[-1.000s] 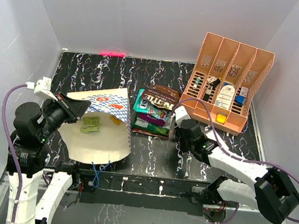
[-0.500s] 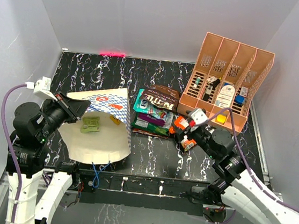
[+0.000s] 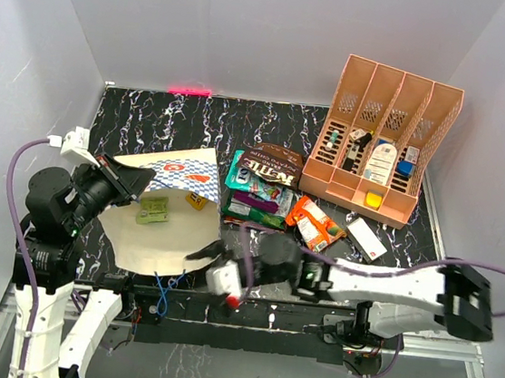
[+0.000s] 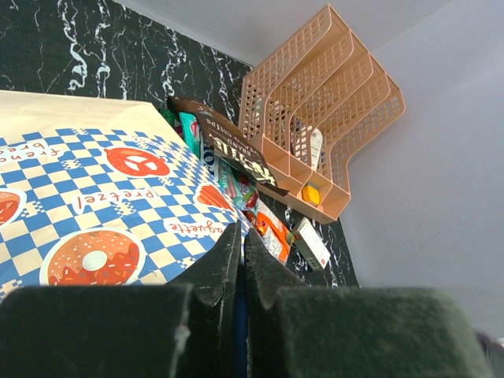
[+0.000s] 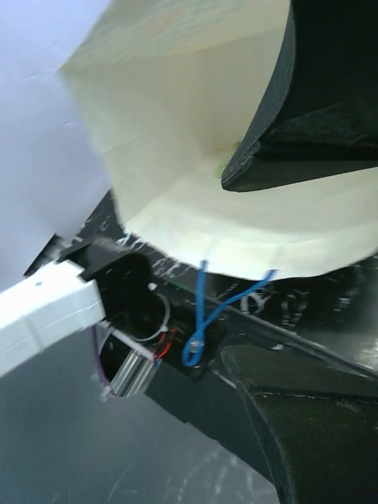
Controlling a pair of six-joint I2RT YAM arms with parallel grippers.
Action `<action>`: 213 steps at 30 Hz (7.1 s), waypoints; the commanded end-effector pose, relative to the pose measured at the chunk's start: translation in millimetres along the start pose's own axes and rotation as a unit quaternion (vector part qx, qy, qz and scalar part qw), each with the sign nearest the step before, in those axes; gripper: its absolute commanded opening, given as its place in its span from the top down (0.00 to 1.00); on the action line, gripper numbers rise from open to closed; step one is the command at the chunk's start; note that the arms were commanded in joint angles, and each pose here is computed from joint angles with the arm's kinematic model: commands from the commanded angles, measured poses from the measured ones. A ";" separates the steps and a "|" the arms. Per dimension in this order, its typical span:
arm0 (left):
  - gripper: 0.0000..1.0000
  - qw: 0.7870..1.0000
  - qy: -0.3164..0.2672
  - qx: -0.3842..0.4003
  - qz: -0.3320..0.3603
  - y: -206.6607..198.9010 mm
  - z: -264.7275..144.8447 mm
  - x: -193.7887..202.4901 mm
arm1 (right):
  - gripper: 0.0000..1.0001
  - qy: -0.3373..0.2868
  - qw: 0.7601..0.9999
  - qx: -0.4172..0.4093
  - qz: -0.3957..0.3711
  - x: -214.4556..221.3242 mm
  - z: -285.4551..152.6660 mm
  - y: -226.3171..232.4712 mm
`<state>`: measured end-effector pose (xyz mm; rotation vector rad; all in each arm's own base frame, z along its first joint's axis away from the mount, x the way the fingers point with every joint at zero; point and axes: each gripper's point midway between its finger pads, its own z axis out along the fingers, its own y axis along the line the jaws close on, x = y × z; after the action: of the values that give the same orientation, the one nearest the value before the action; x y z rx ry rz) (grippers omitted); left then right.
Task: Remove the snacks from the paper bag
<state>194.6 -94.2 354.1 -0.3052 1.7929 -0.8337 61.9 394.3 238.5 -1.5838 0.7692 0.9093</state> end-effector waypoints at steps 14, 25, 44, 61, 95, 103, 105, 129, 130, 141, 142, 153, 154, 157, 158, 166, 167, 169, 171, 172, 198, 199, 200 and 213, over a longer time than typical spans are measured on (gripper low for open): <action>1.00 0.999 0.007 0.029 -0.012 -19.6 -6.7 -4.5 | 0.21 0.176 0.959 0.170 -0.140 78.1 143.0 -92.1; 1.00 0.999 0.003 0.037 -0.012 -25.6 -7.4 -9.1 | 0.33 0.271 0.940 0.180 -0.104 177.2 156.1 -121.6; 1.00 0.999 0.008 0.043 -0.019 -27.3 -5.3 -8.0 | 0.37 0.288 0.937 0.183 -0.075 240.3 174.0 -133.8; 1.00 0.999 0.008 0.028 -0.018 -21.1 -6.6 -5.7 | 0.93 0.212 0.957 0.189 -0.055 193.8 166.0 -158.9; 1.00 1.000 0.012 -0.013 -0.003 5.7 7.2 1.2 | 0.93 0.051 0.968 0.239 -0.048 -49.5 -119.0 -84.5; 1.00 1.000 0.012 -0.021 -0.001 8.8 5.0 2.8 | 0.93 0.128 0.712 0.672 0.159 30.6 -249.2 -143.2; 1.00 1.000 0.011 -0.021 -0.001 8.6 4.6 2.7 | 0.93 0.145 0.666 0.705 0.195 58.0 -262.9 -134.9; 1.00 1.000 0.015 -0.008 -0.007 2.0 6.0 1.1 | 0.93 0.329 0.676 0.535 0.385 240.1 -217.1 -93.2; 1.00 1.000 0.015 -0.008 -0.008 2.1 6.3 1.2 | 0.93 0.324 0.672 0.540 0.390 240.5 -216.9 -94.1; 1.00 1.000 0.017 -0.001 -0.008 -0.5 4.8 2.5 | 0.50 0.308 0.659 0.590 0.350 208.7 -245.8 -107.2; 1.00 1.000 0.017 0.001 -0.010 -0.5 5.2 3.0 | 0.47 0.301 0.659 0.597 0.344 202.9 -249.5 -110.0; 1.00 1.000 0.019 0.004 -0.013 -3.3 2.2 3.7 | 0.18 0.139 0.859 0.445 0.212 90.1 -201.7 -131.2; 1.00 1.000 0.018 0.005 -0.013 -3.7 2.1 3.5 | 0.18 0.113 0.888 0.404 0.191 73.3 -188.7 -127.9; 1.00 1.000 0.020 0.004 -0.015 -2.6 3.4 4.2 | 0.20 0.042 0.954 0.273 0.115 27.7 -153.3 -107.9; 1.00 1.000 0.020 0.004 -0.016 -2.6 3.9 4.2 | 0.22 0.020 0.973 0.216 0.078 13.8 -140.3 -95.3; 1.00 0.999 0.034 0.002 -0.028 -0.9 5.8 9.7 | 0.20 -0.005 0.996 0.085 -0.039 -27.1 -33.4 -62.3; 1.00 0.999 0.037 0.000 -0.030 -0.2 6.3 10.7 | 0.20 0.003 0.996 0.077 -0.051 -25.6 -18.4 -59.8; 1.00 0.999 0.041 0.001 -0.035 0.9 7.0 13.7 | 0.23 0.016 0.996 0.064 -0.065 -21.3 6.7 -58.7; 1.00 0.998 0.043 0.005 -0.040 0.7 7.3 15.9 | 0.24 0.027 0.994 0.077 -0.069 -17.1 27.2 -65.4; 1.00 0.998 0.042 0.005 -0.044 0.6 7.2 16.1 | 0.25 0.036 0.994 0.086 -0.065 -12.3 36.9 -68.9; 1.00 0.993 0.060 0.061 -0.077 -25.2 -1.8 19.8 | 0.50 0.334 0.850 0.406 0.045 201.1 101.9 -140.3; 1.00 0.993 0.058 0.063 -0.076 -26.9 -2.6 18.5 | 0.50 0.337 0.849 0.405 0.047 204.7 103.5 -139.2; 1.00 0.993 0.057 0.067 -0.075 -28.9 -3.5 17.3 | 0.50 0.337 0.846 0.410 0.051 208.4 103.3 -138.9; 1.00 0.992 0.059 0.084 -0.075 -36.2 -6.5 16.9 | 0.29 0.371 0.806 0.459 0.052 253.8 82.1 -162.9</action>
<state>182.5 -121.1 353.8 -0.3387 1.8497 -1.0724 287.0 494.3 64.3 -1.1283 1.5631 -0.1623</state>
